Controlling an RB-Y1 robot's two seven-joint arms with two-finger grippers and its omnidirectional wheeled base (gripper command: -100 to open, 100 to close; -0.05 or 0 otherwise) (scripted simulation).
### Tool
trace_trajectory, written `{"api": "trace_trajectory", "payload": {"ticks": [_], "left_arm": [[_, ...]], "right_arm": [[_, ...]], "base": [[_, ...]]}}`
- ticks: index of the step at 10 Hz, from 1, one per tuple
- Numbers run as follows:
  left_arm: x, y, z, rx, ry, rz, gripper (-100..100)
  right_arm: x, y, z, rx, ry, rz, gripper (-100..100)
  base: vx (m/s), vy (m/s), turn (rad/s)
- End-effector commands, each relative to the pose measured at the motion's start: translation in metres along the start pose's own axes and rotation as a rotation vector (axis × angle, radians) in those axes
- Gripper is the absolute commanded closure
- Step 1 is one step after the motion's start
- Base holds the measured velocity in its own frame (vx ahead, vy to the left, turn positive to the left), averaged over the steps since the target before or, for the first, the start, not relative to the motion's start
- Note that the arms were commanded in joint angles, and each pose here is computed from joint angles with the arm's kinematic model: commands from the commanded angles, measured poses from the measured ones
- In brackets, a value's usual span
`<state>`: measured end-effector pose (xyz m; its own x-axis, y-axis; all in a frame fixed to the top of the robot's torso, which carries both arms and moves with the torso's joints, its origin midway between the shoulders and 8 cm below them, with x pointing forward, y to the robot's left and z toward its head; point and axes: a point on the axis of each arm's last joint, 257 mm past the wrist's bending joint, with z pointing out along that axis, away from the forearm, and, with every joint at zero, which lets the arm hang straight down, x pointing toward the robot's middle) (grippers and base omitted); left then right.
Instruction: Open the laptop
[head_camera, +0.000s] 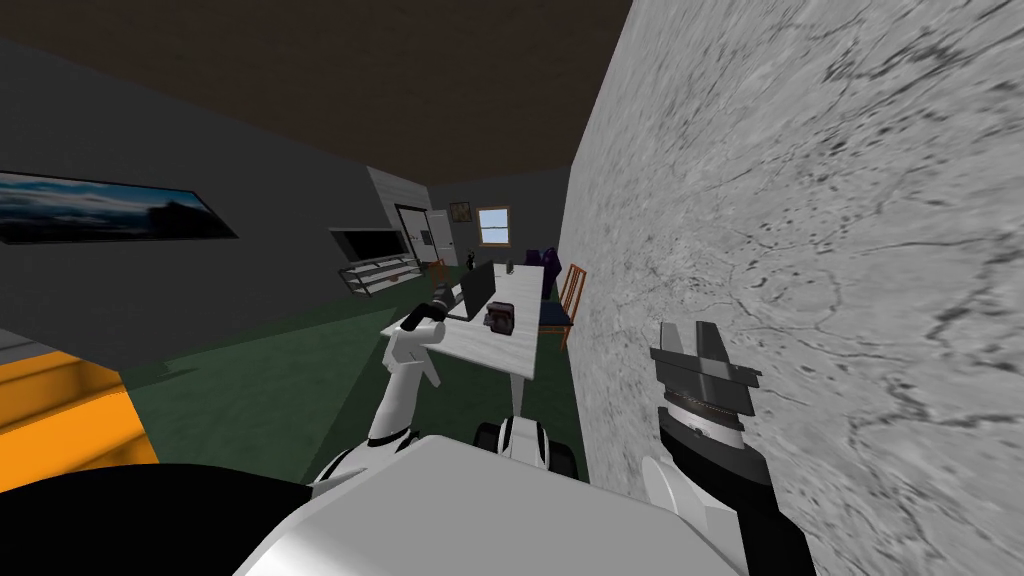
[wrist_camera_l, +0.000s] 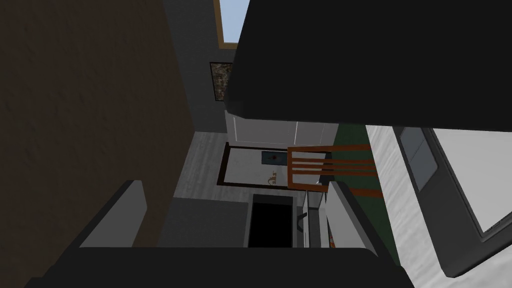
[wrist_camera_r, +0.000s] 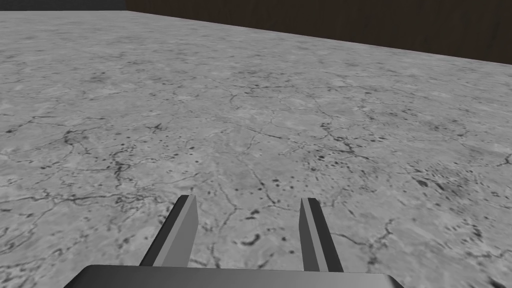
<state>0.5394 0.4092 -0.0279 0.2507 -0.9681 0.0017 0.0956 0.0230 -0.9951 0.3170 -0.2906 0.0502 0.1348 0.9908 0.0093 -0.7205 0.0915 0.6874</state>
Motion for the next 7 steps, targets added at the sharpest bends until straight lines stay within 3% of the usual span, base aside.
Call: {"api": "trace_trajectory", "payload": {"ticks": [1, 7], "left_arm": [[-0.006, 0.005, 0.008, -0.049, -0.011, -0.014, -100], [-0.024, 0.003, 0.023, -0.126, -0.036, -0.033, -100]], "right_arm": [[0.000, 0.000, 0.000, 0.000, 0.000, 0.000, 0], [0.000, 0.000, 0.000, 0.000, 0.000, 0.000, 0]], "base": [[0.026, -0.046, -0.030], [0.024, -0.045, -0.037]]}}
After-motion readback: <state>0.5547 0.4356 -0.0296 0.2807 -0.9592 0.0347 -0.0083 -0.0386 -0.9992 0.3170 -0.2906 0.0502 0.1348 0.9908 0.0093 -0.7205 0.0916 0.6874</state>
